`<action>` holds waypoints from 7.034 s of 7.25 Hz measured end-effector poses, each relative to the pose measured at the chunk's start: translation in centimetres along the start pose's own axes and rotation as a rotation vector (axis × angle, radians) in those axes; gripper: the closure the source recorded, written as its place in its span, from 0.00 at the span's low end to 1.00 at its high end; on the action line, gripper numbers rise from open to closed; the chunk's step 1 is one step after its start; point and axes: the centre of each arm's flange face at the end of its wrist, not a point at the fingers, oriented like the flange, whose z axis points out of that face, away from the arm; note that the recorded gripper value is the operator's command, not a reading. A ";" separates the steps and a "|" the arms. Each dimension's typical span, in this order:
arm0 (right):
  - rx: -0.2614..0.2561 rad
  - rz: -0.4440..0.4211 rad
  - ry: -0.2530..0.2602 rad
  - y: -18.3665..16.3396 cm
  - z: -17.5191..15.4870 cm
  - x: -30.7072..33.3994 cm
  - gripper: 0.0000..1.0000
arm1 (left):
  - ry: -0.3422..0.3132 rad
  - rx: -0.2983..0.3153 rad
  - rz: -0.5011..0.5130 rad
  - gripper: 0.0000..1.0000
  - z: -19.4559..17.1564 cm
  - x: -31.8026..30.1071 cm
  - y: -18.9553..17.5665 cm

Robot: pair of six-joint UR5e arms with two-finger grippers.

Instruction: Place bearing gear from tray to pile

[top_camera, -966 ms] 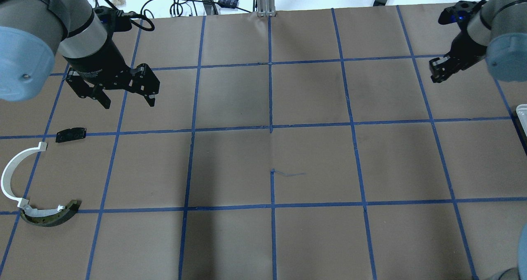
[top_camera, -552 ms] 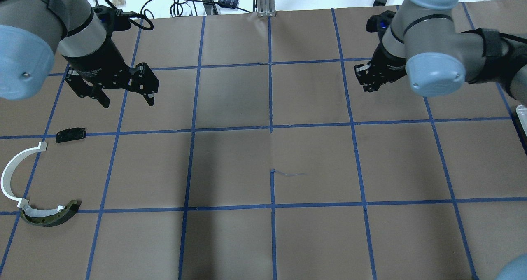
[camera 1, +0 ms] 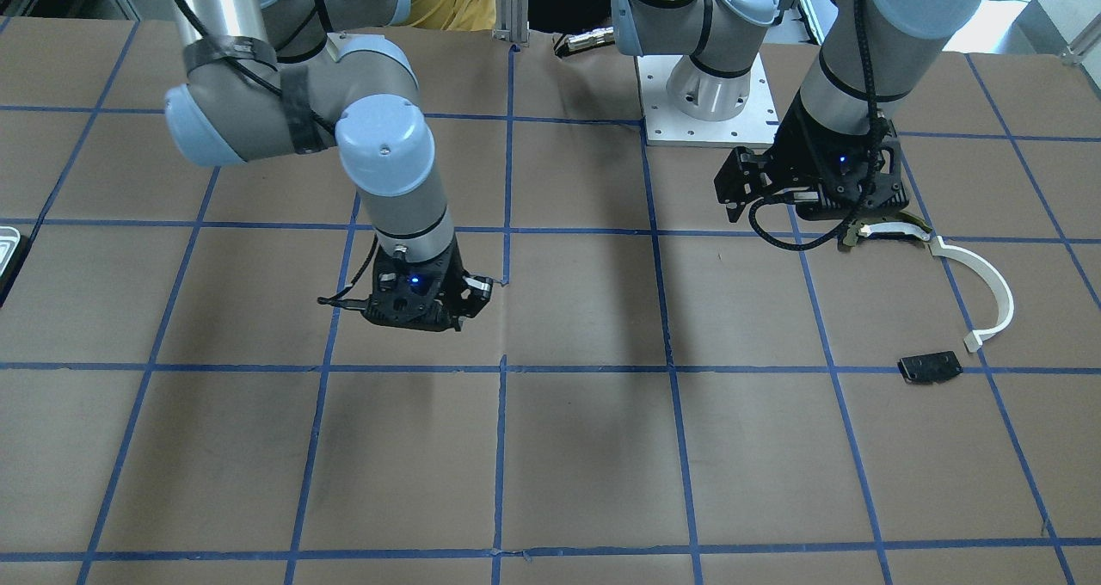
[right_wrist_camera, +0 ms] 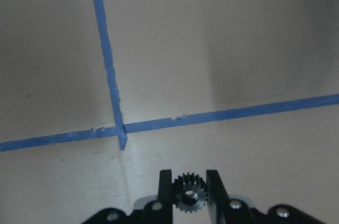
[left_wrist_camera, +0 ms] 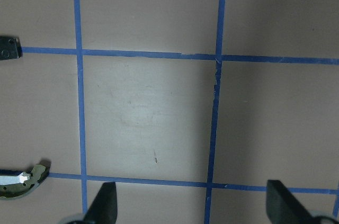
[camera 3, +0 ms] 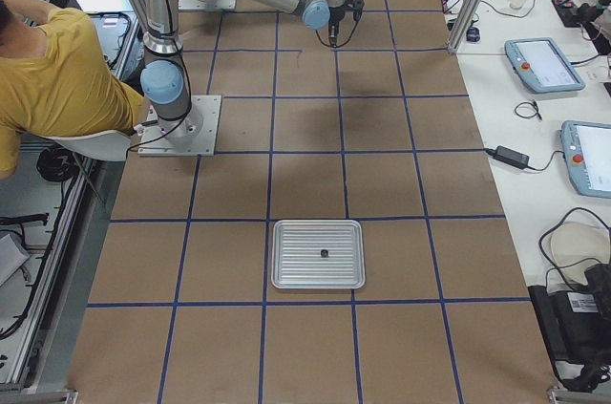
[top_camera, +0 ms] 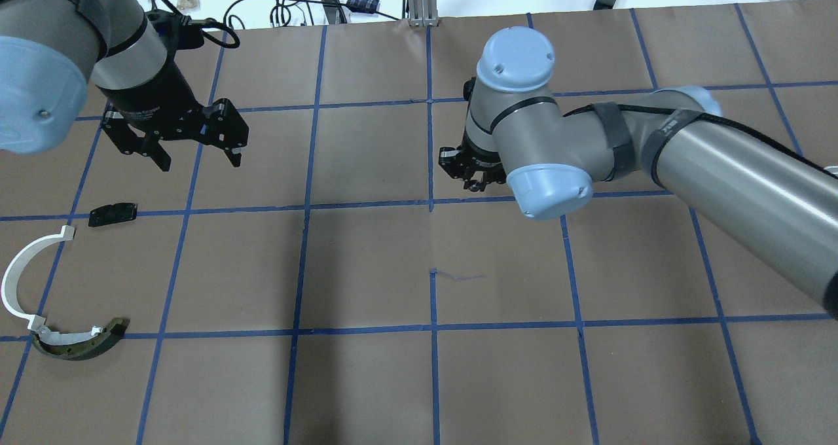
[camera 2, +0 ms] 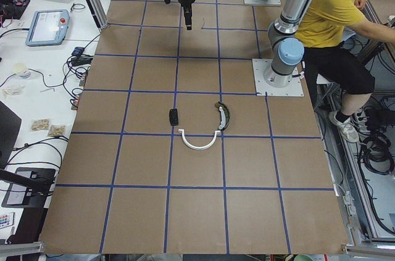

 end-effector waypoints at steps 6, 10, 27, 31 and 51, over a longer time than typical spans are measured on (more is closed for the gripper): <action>0.053 0.115 -0.107 6.1 7.7 -9.8 0.00 | 0.005 0.009 0.011 0.00 3.7 0.4 -3.6; 0.065 0.104 -0.108 -1.7 4.2 -2.2 0.00 | 0.006 0.014 0.023 0.00 4.4 1.4 -4.2; -0.090 -0.168 0.096 -19.1 -17.2 51.4 0.00 | 0.073 -0.131 0.346 0.36 25.6 21.1 -4.4; -0.082 -0.208 0.110 -15.3 -5.4 64.7 0.03 | 0.070 -0.137 0.354 0.77 25.8 21.2 -4.4; -0.154 -0.223 0.126 -12.3 1.0 74.1 0.57 | -0.005 -0.262 -0.023 1.00 24.6 -32.4 -7.2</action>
